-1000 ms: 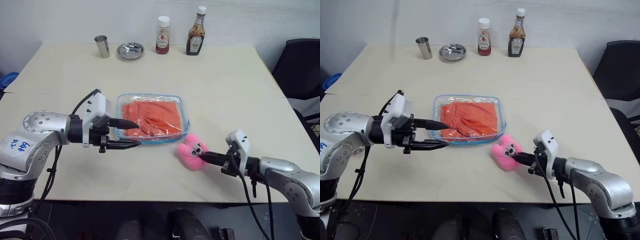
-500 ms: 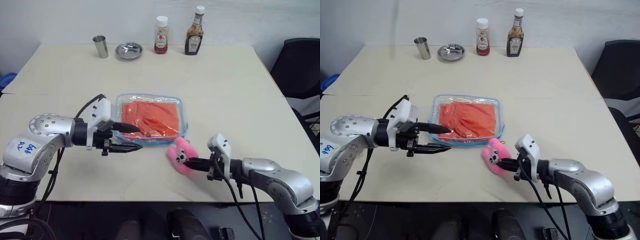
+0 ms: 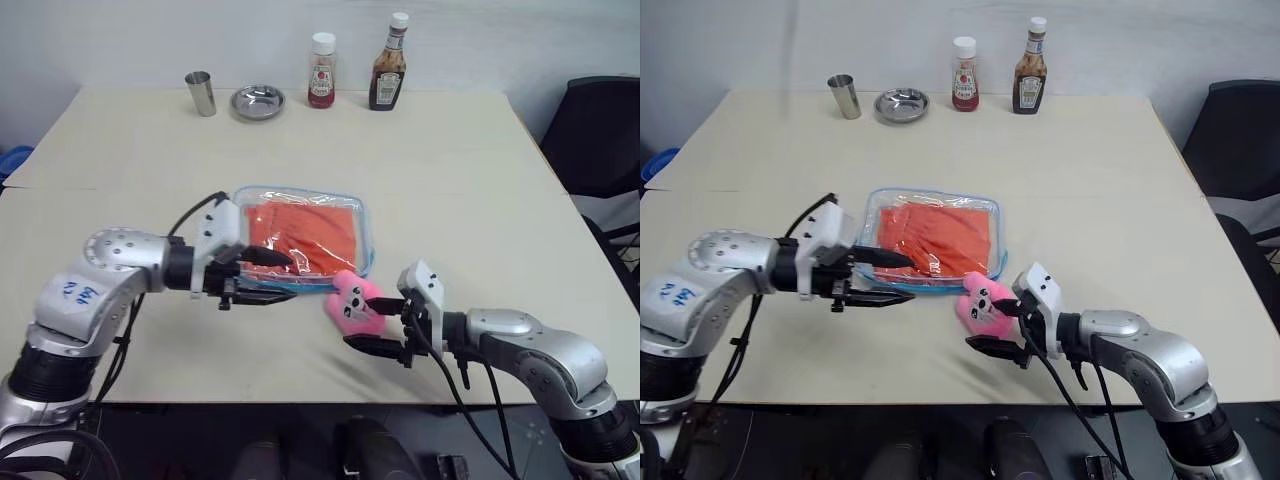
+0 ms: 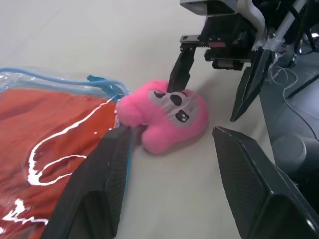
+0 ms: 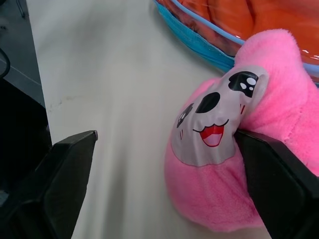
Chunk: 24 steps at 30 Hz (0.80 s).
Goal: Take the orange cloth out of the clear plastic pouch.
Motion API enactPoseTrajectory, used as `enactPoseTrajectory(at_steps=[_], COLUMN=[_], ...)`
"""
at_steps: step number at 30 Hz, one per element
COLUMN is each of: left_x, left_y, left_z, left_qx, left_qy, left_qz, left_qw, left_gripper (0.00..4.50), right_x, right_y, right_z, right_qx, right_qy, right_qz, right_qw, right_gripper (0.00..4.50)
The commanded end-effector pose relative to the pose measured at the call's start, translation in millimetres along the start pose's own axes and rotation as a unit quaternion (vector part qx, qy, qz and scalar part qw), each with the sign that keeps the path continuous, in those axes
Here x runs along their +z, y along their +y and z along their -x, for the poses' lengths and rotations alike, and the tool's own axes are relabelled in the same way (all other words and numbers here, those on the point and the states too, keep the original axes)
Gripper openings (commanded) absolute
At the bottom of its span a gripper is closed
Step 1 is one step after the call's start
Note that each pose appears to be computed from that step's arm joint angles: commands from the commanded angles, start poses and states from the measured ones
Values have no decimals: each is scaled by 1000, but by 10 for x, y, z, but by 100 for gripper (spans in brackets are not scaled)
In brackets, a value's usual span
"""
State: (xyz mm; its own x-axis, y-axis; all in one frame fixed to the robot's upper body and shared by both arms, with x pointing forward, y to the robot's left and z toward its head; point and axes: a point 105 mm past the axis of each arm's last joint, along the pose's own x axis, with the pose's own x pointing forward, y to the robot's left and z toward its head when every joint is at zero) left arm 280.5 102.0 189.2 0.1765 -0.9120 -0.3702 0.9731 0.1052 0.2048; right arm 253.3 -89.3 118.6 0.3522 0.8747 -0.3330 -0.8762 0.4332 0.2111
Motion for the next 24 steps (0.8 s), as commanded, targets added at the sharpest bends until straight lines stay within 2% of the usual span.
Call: enactPoseTrajectory(at_steps=[1, 3, 7, 16, 17, 20, 24], left_x=[-187, -240, -120, -329, -348, -382, -408], left_y=[17, -1, -72, -148, -147, -160, -220], left_z=[-355, -516, -744, -977, -977, -968, -940], left_qx=[-33, -59, -105, -143, -142, -143, -148], left_qy=[75, 86, 36, 56, 57, 56, 51], left_qz=[-135, -184, -178, -208, -209, -207, -202], left_qw=[987, 977, 978, 966, 966, 966, 967], left_gripper=[277, 277, 277, 277, 236, 154, 37], right_x=[-55, -52, -66, -102, -61, 78, 460], right_y=[93, 110, 121, 143, 154, 180, 64], right_z=[-39, -48, -47, 75, 124, 288, 633], right_qx=[16, 17, 12, -10, -13, -15, -26], right_qy=[10, 11, 8, 22, 19, 21, 11], right_qz=[-5, -3, -8, 24, 32, 73, 132], right_qw=[1000, 1000, 1000, 999, 999, 997, 991], right_gripper=[437, 437, 437, 437, 440, 440, 440])
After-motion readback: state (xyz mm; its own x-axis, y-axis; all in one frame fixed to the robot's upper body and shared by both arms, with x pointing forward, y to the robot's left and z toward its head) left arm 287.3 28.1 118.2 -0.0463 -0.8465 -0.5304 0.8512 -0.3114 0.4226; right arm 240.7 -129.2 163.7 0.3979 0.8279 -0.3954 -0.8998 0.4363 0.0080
